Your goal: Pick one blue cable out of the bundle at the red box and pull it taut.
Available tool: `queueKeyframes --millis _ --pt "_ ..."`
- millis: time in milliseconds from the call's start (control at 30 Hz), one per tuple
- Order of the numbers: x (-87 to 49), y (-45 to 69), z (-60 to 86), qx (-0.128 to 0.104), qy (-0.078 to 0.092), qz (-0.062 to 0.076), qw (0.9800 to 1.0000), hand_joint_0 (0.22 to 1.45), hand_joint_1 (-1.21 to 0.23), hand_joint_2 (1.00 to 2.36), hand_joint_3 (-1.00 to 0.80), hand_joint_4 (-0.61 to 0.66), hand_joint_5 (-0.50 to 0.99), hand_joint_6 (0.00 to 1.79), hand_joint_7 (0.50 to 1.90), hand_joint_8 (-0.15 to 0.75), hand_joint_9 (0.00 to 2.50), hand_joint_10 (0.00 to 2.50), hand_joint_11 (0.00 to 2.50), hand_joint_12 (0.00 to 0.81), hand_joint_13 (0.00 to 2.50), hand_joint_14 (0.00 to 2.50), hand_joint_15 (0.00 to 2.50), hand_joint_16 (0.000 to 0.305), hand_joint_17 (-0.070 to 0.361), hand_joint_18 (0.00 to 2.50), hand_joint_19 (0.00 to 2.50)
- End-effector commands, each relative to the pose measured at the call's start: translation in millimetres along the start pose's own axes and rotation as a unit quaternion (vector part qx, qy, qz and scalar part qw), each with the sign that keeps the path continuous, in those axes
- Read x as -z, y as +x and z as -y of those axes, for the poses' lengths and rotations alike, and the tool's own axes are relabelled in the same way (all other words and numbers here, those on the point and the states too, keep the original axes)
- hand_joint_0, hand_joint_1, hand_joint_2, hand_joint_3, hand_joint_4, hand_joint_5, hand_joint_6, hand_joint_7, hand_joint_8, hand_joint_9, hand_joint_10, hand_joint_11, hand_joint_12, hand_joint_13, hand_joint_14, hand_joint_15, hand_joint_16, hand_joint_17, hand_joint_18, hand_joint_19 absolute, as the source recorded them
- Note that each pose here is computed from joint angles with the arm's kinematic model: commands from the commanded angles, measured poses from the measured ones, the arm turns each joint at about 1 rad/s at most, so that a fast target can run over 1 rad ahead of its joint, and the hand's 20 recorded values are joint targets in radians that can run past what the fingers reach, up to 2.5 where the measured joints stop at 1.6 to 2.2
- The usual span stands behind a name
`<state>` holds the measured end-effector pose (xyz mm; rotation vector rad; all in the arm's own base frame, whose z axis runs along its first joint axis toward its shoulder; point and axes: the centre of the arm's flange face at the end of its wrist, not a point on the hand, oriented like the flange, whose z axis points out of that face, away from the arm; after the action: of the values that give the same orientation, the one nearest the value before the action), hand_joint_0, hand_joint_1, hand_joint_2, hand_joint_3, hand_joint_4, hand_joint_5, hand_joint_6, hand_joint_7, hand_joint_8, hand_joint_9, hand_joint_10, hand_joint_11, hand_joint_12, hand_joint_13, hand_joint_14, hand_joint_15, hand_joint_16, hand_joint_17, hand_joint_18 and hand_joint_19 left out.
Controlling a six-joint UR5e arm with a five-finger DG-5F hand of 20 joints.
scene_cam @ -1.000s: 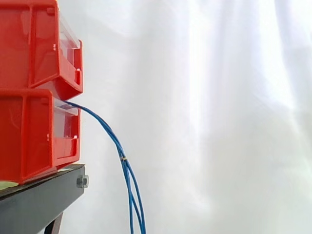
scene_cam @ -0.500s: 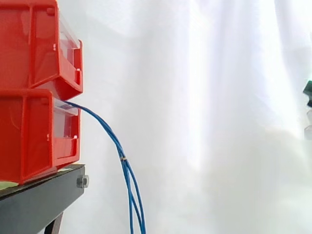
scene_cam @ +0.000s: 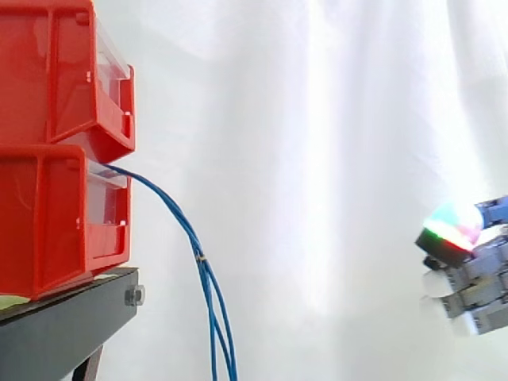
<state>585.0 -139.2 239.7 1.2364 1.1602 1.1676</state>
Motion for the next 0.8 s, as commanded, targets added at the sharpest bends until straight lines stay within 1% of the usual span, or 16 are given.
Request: queueKeyframes --millis 0,133,200,267,300,367,400,433,467,500,533,567,600,700,733,767 --pt "-23.6 5.6 4.5 -0.01 -0.05 0.005 0.9987 0.51 -0.84 1.0 -0.5 0.35 -0.17 0.5 0.84 0.315 0.45 0.0 0.09 0.366 0.25 0.0 0.06 0.06 0.135 0.18 0.06" --pt "-31.6 9.6 5.1 -0.012 -0.045 0.008 0.9989 0.5 -0.82 1.0 -0.5 0.35 -0.17 0.5 0.83 0.317 0.45 0.0 0.09 0.368 0.25 0.0 0.07 0.06 0.136 0.18 0.07" --pt "-39.3 14.7 2.6 -0.011 -0.042 0.006 0.999 0.5 -0.81 1.0 -0.5 0.35 -0.17 0.5 0.83 0.319 0.45 0.0 0.09 0.37 0.25 0.0 0.07 0.061 0.136 0.18 0.06" --pt "-49.8 20.8 6.7 -0.012 -0.041 0.004 0.9991 0.5 -0.79 1.0 -0.5 0.36 -0.17 0.5 0.83 0.322 0.45 0.0 0.09 0.371 0.25 0.0 0.07 0.061 0.136 0.17 0.07" --pt "-60.3 24.1 14.4 -0.013 -0.039 0.001 0.9992 0.49 -0.79 1.0 -0.5 0.36 -0.17 0.5 0.83 0.322 0.45 0.0 0.1 0.372 0.24 0.0 0.08 0.061 0.137 0.17 0.08" --pt "-70.8 27.3 17.8 -0.015 -0.04 -0.001 0.9991 0.48 -0.78 1.0 -0.5 0.36 -0.17 0.5 0.81 0.324 0.45 0.0 0.09 0.376 0.24 0.0 0.08 0.062 0.139 0.16 0.08" --pt "-83.1 29.6 20.7 -0.019 -0.042 -0.002 0.9989 0.48 -0.77 1.0 -0.5 0.36 -0.17 0.5 0.8 0.325 0.45 0.0 0.09 0.377 0.24 0.0 0.08 0.062 0.14 0.15 0.08" --pt "-88.8 31.2 22.8 -0.021 -0.042 -0.003 0.9989 0.47 -0.76 1.0 -0.5 0.37 -0.17 0.5 0.78 0.327 0.45 0.0 0.08 0.382 0.23 0.0 0.08 0.064 0.143 0.15 0.07" --pt "-99.2 33.5 27.0 -0.024 -0.039 -0.005 0.9989 0.46 -0.76 1.0 -0.5 0.37 -0.17 0.5 0.77 0.33 0.44 0.0 0.08 0.385 0.22 0.0 0.07 0.064 0.144 0.14 0.08" --pt "-103.8 35.2 30.5 -0.025 -0.036 -0.006 0.999 0.46 -0.75 1.0 -0.5 0.37 -0.17 0.5 0.77 0.331 0.44 0.0 0.07 0.387 0.22 0.0 0.08 0.064 0.145 0.14 0.07" --pt "-122.8 39.6 41.9 -0.032 -0.025 -0.013 0.9991 0.45 -0.75 1.0 -0.5 0.37 -0.17 0.5 0.76 0.332 0.44 0.0 0.06 0.388 0.22 0.0 0.07 0.066 0.147 0.13 0.07" --pt "-127.5 41.5 42.9 -0.034 -0.024 -0.015 0.999 0.44 -0.74 1.0 -0.5 0.38 -0.17 0.5 0.75 0.335 0.44 0.0 0.06 0.392 0.22 0.0 0.07 0.067 0.151 0.12 0.07" --pt "-136.4 44.5 45.7 -0.039 -0.024 -0.021 0.9987 0.44 -0.74 1.0 -0.5 0.37 -0.17 0.5 0.75 0.336 0.44 0.0 0.06 0.392 0.22 0.0 0.07 0.067 0.15 0.12 0.07" --pt "-149.1 47.8 48.4 -0.044 -0.028 -0.026 0.9983 0.44 -0.74 1.0 -0.5 0.37 -0.17 0.5 0.73 0.336 0.44 0.0 0.05 0.393 0.21 0.0 0.06 0.068 0.152 0.11 0.07" --pt "-152.5 48.4 52.6 -0.044 -0.027 -0.026 0.9983 0.44 -0.74 1.0 -0.5 0.37 -0.17 0.5 0.73 0.335 0.44 0.0 0.06 0.394 0.21 0.0 0.07 0.068 0.153 0.11 0.06" --pt "-162.7 52.0 56.7 -0.045 -0.028 -0.029 0.9982 0.44 -0.74 1.0 -0.5 0.37 -0.17 0.5 0.73 0.335 0.44 0.0 0.05 0.394 0.21 0.0 0.07 0.068 0.153 0.1 0.07"
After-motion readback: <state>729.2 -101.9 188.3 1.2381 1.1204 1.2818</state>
